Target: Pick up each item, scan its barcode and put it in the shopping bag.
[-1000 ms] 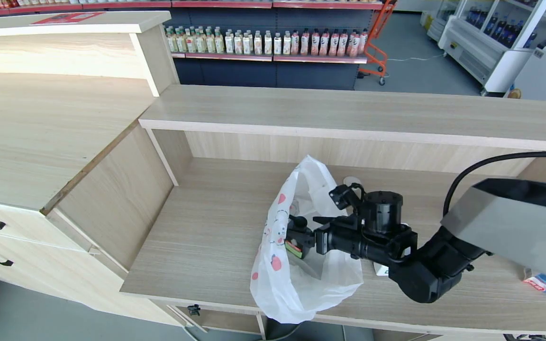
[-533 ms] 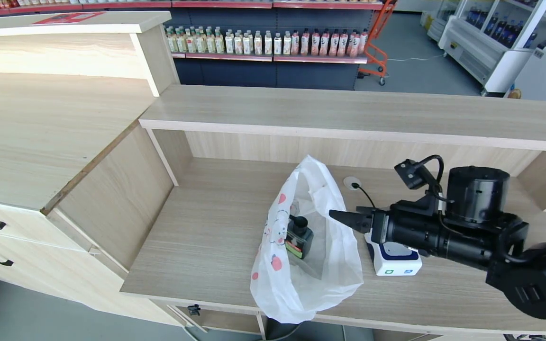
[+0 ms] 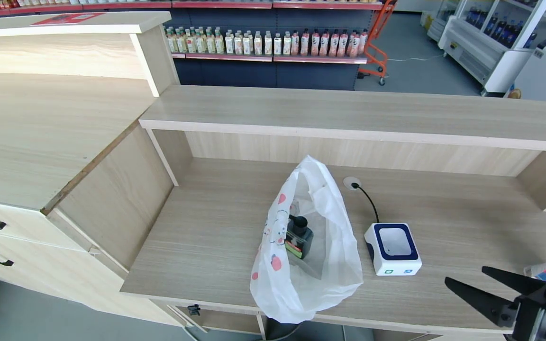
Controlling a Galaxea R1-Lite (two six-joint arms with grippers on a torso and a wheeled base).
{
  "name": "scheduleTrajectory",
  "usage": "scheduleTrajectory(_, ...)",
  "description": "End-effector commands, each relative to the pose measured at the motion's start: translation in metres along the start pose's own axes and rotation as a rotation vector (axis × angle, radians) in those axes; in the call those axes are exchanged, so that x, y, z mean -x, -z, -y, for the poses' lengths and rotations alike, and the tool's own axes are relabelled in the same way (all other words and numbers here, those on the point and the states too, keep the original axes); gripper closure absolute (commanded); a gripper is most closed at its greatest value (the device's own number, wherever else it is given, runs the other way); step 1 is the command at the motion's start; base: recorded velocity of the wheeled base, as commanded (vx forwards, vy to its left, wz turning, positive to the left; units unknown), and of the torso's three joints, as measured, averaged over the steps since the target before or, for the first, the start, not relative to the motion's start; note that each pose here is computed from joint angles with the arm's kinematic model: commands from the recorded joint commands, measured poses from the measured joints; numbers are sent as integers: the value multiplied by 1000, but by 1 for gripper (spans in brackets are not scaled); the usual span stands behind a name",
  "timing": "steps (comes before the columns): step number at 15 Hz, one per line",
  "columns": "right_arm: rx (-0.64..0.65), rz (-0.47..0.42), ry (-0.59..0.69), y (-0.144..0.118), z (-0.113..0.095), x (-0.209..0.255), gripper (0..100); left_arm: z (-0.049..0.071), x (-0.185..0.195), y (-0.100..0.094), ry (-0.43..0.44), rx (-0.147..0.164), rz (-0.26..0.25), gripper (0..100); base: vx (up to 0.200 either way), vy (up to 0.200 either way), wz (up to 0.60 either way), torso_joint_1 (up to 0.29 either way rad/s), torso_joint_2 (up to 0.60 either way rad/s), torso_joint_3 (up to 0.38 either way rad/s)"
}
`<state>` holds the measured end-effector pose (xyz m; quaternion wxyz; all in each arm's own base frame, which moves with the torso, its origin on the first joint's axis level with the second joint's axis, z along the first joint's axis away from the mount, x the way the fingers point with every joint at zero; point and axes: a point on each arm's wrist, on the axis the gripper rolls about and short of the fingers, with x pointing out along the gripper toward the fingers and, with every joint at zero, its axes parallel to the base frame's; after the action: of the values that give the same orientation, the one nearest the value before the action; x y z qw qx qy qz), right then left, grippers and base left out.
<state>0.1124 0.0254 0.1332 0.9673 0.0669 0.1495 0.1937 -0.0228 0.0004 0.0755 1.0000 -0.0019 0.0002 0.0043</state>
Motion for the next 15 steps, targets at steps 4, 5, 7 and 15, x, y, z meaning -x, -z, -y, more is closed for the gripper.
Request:
scheduleTrajectory(4,93,264,327,89,-15,110,0,0,0,0,-1,1,0,0,0,0,0,0,0,0)
scheduleTrajectory(5,129,321,301,93,-17,114,0,0,0,0,-1,1,0,0,0,0,0,0,0,0)
scheduleTrajectory(7,177,313,339,94,-15,114,0,0,0,0,-1,1,0,0,0,0,0,0,0,0)
scheduleTrajectory(15,152,302,366,95,-15,114,0,0,0,0,-1,2,0,0,0,0,0,0,0,0)
